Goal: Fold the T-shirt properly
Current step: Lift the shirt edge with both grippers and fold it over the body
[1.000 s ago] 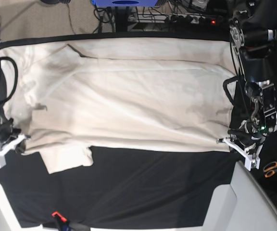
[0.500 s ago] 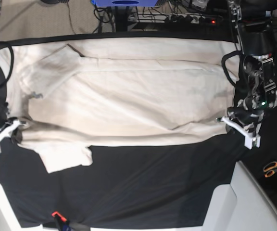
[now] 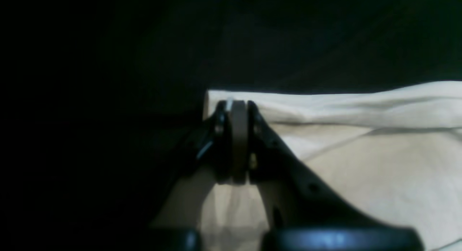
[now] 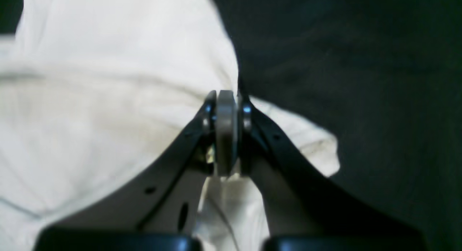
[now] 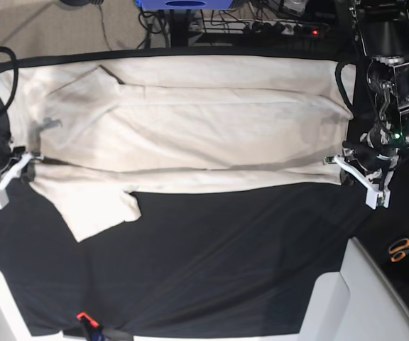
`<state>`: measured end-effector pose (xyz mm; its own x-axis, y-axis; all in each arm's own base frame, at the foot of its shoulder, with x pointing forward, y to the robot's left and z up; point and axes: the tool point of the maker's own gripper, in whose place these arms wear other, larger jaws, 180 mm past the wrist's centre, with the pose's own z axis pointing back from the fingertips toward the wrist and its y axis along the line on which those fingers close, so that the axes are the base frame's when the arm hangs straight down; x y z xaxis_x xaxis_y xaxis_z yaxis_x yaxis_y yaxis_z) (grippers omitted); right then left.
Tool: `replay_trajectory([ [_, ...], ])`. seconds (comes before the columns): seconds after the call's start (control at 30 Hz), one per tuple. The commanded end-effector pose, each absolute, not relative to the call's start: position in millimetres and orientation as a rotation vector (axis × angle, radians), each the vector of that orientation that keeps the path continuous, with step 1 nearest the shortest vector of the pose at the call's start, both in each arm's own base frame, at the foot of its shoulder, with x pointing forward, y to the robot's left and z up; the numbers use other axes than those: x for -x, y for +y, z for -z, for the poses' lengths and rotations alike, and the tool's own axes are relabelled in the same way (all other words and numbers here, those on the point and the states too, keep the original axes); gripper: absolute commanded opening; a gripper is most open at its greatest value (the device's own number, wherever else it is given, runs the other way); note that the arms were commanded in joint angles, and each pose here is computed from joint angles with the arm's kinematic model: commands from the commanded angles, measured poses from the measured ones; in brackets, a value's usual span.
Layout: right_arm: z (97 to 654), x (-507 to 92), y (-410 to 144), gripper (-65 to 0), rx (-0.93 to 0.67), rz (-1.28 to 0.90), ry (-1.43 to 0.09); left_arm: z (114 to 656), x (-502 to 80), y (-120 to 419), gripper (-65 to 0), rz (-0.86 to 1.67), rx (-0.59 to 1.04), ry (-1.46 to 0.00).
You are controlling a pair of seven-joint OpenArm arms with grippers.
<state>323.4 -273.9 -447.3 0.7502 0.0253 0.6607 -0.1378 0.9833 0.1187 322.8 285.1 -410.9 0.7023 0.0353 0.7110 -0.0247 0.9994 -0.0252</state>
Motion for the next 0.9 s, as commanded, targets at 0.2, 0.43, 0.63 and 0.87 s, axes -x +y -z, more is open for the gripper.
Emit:
replay_trajectory([
  [0.2,431.4,-316.3,-289.4,-64.2,-0.13,-0.092,-0.707,405.3,-313.3,289.8,-65.0,-0.011,-0.004,-0.804],
  [0.43,434.6,-298.4,-294.5,-64.2,-0.117,-0.097,-0.67,400.6,-296.8,296.6,-65.0,0.037,-0.038,-0.754],
  [0.63,440.9,-285.0,-300.8,-64.2,-0.102,-0.104,-0.614,400.3,-286.7,293.9,-65.0,0.06,-0.046,-0.743],
  [0.87,447.4,-271.6,-302.8,-64.2,-0.097,-0.108,-0.584,397.2,-276.0,286.0,-65.0,0.089,-0.045,-0.744],
])
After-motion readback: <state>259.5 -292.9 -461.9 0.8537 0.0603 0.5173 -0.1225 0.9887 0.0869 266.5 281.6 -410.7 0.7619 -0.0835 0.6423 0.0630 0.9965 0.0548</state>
